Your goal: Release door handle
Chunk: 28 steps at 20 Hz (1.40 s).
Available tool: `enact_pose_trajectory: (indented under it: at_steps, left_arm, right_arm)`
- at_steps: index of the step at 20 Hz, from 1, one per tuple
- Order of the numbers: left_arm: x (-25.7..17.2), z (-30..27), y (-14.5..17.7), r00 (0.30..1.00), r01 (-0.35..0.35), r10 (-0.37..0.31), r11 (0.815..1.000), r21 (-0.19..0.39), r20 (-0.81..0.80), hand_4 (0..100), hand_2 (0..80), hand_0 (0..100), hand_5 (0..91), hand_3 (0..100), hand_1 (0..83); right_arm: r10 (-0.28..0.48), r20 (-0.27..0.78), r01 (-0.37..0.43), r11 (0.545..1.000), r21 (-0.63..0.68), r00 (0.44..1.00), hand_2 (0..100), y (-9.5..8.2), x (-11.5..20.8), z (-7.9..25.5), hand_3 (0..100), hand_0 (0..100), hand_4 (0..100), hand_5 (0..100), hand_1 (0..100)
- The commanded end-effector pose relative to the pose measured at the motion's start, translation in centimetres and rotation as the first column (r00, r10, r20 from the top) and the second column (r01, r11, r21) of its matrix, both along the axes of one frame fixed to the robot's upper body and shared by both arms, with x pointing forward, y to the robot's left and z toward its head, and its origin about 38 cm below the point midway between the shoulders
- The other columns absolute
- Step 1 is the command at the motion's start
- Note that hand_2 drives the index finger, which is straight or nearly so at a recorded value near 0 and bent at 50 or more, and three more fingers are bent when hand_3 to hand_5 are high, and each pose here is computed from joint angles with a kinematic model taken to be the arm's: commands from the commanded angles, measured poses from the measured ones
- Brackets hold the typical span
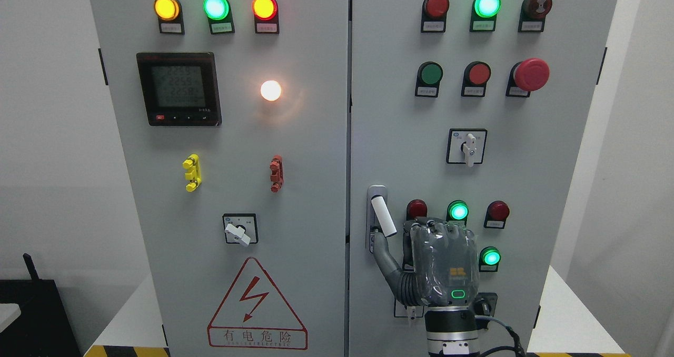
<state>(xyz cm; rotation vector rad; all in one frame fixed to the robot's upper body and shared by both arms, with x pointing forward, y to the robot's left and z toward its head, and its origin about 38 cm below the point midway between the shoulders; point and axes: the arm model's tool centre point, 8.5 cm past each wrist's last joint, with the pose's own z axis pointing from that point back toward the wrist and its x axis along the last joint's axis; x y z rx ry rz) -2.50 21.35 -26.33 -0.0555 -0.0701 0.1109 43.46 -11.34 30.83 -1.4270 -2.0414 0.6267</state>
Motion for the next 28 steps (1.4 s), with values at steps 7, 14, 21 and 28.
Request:
enact_pose_trajectory:
  at_steps: [7,14,21,28]
  left_arm:
    - [0.53,-0.04,-0.01,1.0,0.012,-0.012,1.0,0.001,0.015,0,0.0,12,0.0,0,38.9]
    - [0.53,-0.04,-0.01,1.0,0.012,-0.012,1.0,0.001,0.015,0,0.0,12,0.0,0,38.9]
    - [0.53,-0.04,-0.01,1.0,0.012,-0.012,1.0,0.001,0.015,0,0.0,12,0.0,0,38.9]
    - [0.53,-0.04,-0.01,1.0,0.012,-0.012,1.0,0.001,0.015,0,0.0,12,0.0,0,38.9]
  right_arm:
    - [-0.004,0.0,0.004,1.0,0.0,1.0,100,-0.16,0.02,0.03,100,50,100,99,44]
    - [-0.011,0.003,0.011,1.0,0.0,1.0,100,-0.4,0.1,0.16,100,49,100,99,44]
    - [-0.013,0.012,0.013,1.0,0.002,1.0,100,-0.47,-0.02,0.45,100,49,100,99,44]
    - [-0.024,0.015,0.024,1.0,0.003,1.0,100,-0.96,0.1,0.58,100,49,100,99,44]
